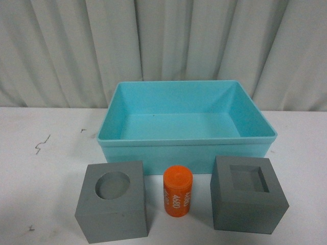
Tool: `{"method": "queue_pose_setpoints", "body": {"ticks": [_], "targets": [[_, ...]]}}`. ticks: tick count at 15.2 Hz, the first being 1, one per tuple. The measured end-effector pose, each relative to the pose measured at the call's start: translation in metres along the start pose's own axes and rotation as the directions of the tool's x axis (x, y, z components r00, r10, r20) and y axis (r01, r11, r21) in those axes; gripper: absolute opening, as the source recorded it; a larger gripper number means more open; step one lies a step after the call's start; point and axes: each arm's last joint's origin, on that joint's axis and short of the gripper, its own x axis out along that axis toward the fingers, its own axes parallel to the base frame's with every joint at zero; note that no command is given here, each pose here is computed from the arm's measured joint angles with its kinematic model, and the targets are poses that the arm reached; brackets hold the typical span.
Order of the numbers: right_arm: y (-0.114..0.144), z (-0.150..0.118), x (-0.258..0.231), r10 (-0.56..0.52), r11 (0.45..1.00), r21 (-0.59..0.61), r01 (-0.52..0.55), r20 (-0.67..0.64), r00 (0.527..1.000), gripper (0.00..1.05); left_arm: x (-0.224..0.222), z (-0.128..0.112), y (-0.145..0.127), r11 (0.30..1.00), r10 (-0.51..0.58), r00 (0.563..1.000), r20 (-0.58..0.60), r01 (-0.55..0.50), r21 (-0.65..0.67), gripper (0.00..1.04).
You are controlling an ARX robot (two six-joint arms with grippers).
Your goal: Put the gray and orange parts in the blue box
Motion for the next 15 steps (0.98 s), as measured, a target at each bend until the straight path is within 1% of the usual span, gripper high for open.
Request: {"method": "queue_pose_setpoints", "body": {"ticks": [15], "targets": [[0.0,0.0,0.0,0.0,1.0,0.0,0.0,0.0,1.0,0.98,0.0,0.0,0.0,1.0,0.0,1.0,0.0,0.0,0.0,0.98]]}}
